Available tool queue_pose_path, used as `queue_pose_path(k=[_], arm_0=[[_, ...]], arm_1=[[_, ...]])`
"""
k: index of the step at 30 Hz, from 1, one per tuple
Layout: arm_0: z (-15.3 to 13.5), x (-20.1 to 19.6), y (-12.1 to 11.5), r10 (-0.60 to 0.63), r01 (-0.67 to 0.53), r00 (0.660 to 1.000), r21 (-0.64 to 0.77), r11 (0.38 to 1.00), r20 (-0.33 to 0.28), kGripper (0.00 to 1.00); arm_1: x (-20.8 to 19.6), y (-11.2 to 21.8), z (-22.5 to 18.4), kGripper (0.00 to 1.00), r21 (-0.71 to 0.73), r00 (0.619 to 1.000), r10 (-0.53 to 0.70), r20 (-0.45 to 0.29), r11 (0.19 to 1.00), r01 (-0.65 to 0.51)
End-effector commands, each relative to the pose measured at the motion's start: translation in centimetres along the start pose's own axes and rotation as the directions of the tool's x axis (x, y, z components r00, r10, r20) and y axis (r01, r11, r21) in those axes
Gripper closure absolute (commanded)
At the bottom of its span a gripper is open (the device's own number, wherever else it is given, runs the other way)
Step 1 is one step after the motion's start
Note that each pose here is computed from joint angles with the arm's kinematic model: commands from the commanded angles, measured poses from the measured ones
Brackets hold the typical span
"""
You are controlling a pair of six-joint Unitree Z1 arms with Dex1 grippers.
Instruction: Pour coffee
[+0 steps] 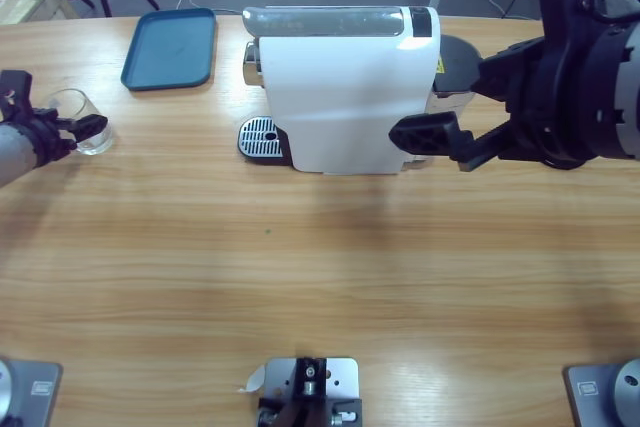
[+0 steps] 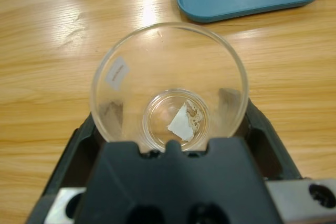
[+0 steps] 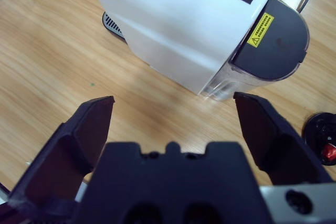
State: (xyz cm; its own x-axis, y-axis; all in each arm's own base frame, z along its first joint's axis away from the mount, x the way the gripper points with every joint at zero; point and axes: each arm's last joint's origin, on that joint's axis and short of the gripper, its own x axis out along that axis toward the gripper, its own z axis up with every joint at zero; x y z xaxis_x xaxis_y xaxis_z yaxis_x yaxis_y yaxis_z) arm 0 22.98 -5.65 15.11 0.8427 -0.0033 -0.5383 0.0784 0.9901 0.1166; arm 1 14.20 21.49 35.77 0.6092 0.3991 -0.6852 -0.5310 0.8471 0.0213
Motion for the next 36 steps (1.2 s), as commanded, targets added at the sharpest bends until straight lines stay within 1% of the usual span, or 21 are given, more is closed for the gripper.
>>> queue_pose_path(k=[1, 3, 5, 6, 7, 8, 10, 12, 13, 14, 16, 18, 20, 21, 23, 24, 27, 30, 33, 35, 36], arm_0=[[-0.3, -1.4, 0.1, -0.096, 0.096, 0.995, 0.023, 0.995, 0.018, 1.0], [0.8, -2.8, 0.0, -0.172, 0.17, 0.982, 0.038, 0.985, 0.081, 1.0], [1.5, -4.2, -0.2, -0.271, 0.262, 0.956, 0.09, 0.961, 0.114, 1.0], [1.8, -4.9, -0.4, -0.337, 0.322, 0.933, 0.125, 0.938, 0.123, 1.0], [2.1, -5.6, -0.8, -0.409, 0.387, 0.903, 0.161, 0.908, 0.132, 1.0], [2.5, -6.2, -1.5, -0.476, 0.445, 0.871, 0.214, 0.87, 0.124, 1.0], [3.5, -7.3, -2.8, -0.568, 0.53, 0.82, 0.278, 0.801, 0.072, 1.0], [5.1, -8.2, -3.9, -0.618, 0.581, 0.786, 0.337, 0.741, 0.001, 1.0], [6.4, -8.7, -4.2, -0.631, 0.596, 0.775, 0.376, 0.709, -0.037, 1.0], [7.5, -8.9, -4.4, -0.639, 0.609, 0.766, 0.403, 0.683, -0.072, 1.0], [9.4, -8.8, -4.6, -0.632, 0.613, 0.762, 0.468, 0.637, -0.138, 1.0], [10.2, -7.2, -5.0, -0.618, 0.607, 0.767, 0.511, 0.609, -0.174, 1.0], [10.4, -4.7, -5.8, -0.607, 0.616, 0.764, 0.53, 0.583, -0.22, 1.0], [10.4, -3.7, -6.2, -0.607, 0.618, 0.762, 0.53, 0.58, -0.224, 1.0], [10.3, -1.9, -6.9, -0.621, 0.624, 0.754, 0.53, 0.575, -0.213, 1.0], [10.2, -1.0, -7.4, -0.643, 0.641, 0.736, 0.523, 0.561, -0.212, 1.0], [9.1, 1.1, -8.8, -0.688, 0.694, 0.684, 0.503, 0.514, -0.242, 1.0], [9.0, 1.7, -9.4, -0.717, 0.709, 0.659, 0.508, 0.49, -0.227, 1.0], [8.7, 2.8, -10.0, -0.745, 0.721, 0.633, 0.511, 0.468, -0.211, 1.0], [8.6, 3.3, -11.0, -0.77, 0.733, 0.606, 0.516, 0.444, -0.2, 1.0], [8.5, 3.5, -11.7, -0.778, 0.74, 0.593, 0.519, 0.427, -0.206, 1.0]], arm_1=[[0.6, 0.4, -0.3, 0.0, 0.001, 1.0, 0.005, -0.019, 1.0, -0.005], [0.3, 0.2, -0.3, 0.0, -0.007, 0.999, -0.014, -0.034, 1.0, 0.014], [-0.3, -0.2, -0.3, 0.0, -0.017, 0.998, -0.048, -0.041, 0.999, 0.047], [-0.7, -0.4, -0.5, 0.0, -0.03, 0.998, -0.054, -0.044, 0.998, 0.053], [-1.3, -0.7, -0.7, 0.0, -0.033, 0.997, -0.055, -0.045, 0.998, 0.054], [-1.9, -1.1, -1.1, 0.0, -0.035, 0.998, -0.055, -0.037, 0.998, 0.053], [-3.3, -2.0, -1.9, 0.0, -0.032, 0.998, -0.055, -0.02, 0.998, 0.055], [-4.7, -3.0, -2.9, 0.0, -0.037, 0.998, -0.062, -0.014, 0.997, 0.061], [-5.4, -3.5, -3.5, 0.0, -0.038, 0.998, -0.067, -0.012, 0.997, 0.067], [-6.1, -4.1, -4.1, 0.0, -0.039, 0.997, -0.077, -0.009, 0.996, 0.077], [-7.3, -5.3, -5.9, 0.0, -0.039, 0.995, -0.099, 0.0, 0.994, 0.098], [-7.9, -6.1, -7.2, 0.0, -0.034, 0.994, -0.107, 0.009, 0.994, 0.107], [-8.0, -6.5, -8.0, 0.0, -0.032, 0.994, -0.109, 0.004, 0.994, 0.109], [-8.1, -6.6, -8.2, 0.0, -0.032, 0.994, -0.11, 0.001, 0.993, 0.11], [-8.0, -6.7, -8.5, 0.0, -0.036, 0.993, -0.114, -0.009, 0.993, 0.114], [-8.0, -6.7, -8.5, 0.0, -0.039, 0.993, -0.116, -0.013, 0.993, 0.115], [-8.1, -6.8, -8.8, 0.0, -0.052, 0.991, -0.125, -0.038, 0.991, 0.123], [-8.3, -7.0, -9.1, 0.0, -0.066, 0.988, -0.136, -0.067, 0.989, 0.131], [-8.3, -7.0, -8.9, 0.0, -0.068, 0.987, -0.14, -0.073, 0.988, 0.135], [-8.0, -6.7, -8.5, 0.0, -0.069, 0.987, -0.143, -0.078, 0.988, 0.138], [-7.9, -6.6, -8.4, 0.0, -0.072, 0.986, -0.145, -0.083, 0.988, 0.139]])
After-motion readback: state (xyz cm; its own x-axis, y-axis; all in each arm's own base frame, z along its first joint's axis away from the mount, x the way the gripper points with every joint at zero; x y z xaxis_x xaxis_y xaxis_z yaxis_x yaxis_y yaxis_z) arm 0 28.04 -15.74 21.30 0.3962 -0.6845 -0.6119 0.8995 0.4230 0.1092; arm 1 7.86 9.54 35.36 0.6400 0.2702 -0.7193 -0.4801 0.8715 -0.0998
